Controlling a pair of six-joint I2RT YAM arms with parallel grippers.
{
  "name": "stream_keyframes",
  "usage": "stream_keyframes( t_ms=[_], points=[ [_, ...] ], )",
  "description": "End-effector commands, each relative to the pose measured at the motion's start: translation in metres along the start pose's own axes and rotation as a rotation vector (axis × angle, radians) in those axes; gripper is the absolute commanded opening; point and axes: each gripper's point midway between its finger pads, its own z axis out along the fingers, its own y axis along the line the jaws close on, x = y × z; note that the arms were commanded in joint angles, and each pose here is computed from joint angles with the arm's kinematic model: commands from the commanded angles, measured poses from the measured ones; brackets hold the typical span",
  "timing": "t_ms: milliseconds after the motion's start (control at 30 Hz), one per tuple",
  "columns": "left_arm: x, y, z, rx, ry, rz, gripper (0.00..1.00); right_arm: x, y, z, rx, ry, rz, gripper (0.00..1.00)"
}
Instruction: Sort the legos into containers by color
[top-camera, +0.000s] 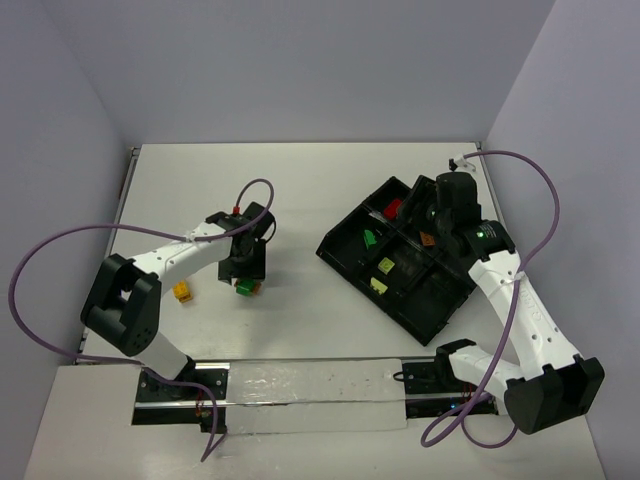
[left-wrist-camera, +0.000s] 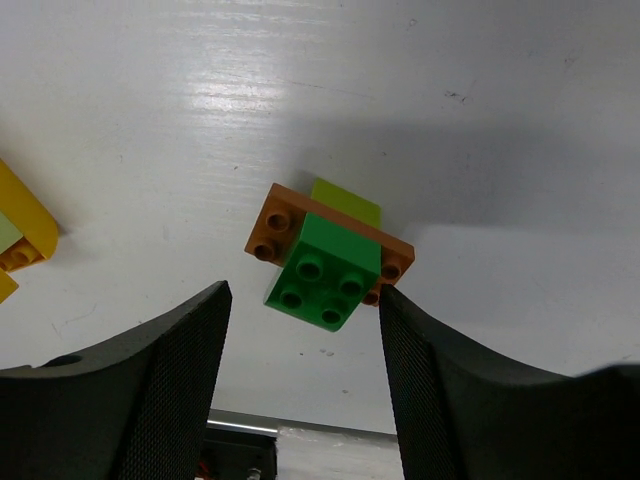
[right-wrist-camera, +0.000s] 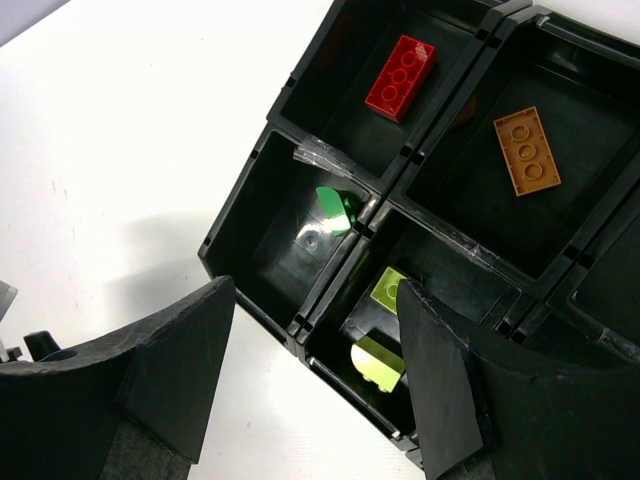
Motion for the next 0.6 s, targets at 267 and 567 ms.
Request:
stream_keyframes(
  t_ms=[267,567],
  points=[
    [-0.009,-0.007,0.005,0.033,-0.027,0.016,0.47,-0.006,0.006,0.003,-0.019,-0.030,0.012,0.73],
    [-0.017,-0.011,-0.008,0.060,-0.043,0.006,0.01,-0.006,0.007,0.002,-0.026,-0.028,0.013,0.73]
  ],
)
